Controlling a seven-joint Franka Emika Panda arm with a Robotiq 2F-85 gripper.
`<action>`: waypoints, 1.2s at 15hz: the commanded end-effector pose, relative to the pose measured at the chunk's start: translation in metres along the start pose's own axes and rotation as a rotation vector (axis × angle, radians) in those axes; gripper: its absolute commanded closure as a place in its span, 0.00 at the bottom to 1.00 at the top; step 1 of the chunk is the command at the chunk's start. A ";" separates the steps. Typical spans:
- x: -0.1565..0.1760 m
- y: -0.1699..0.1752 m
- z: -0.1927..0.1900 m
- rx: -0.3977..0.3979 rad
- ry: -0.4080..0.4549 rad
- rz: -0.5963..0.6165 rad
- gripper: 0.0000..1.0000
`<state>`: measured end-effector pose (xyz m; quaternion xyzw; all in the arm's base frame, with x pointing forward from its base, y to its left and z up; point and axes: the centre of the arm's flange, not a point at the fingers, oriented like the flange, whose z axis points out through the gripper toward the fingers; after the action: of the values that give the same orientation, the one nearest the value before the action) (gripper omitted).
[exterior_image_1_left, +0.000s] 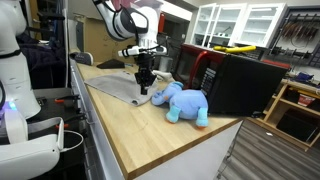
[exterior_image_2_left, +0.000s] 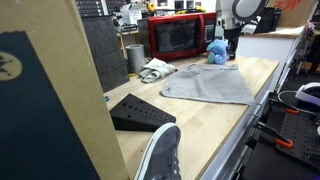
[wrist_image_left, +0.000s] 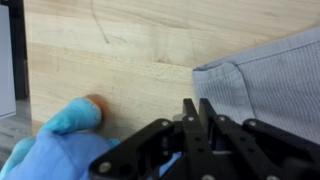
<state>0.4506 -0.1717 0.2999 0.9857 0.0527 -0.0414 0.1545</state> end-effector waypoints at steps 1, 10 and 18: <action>-0.026 0.026 -0.073 0.059 0.065 -0.038 0.55; 0.009 -0.068 -0.139 0.345 0.222 -0.023 0.00; 0.056 -0.185 -0.146 0.414 0.303 -0.036 0.00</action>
<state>0.4818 0.0251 0.3890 0.9909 0.0841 0.0919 -0.0516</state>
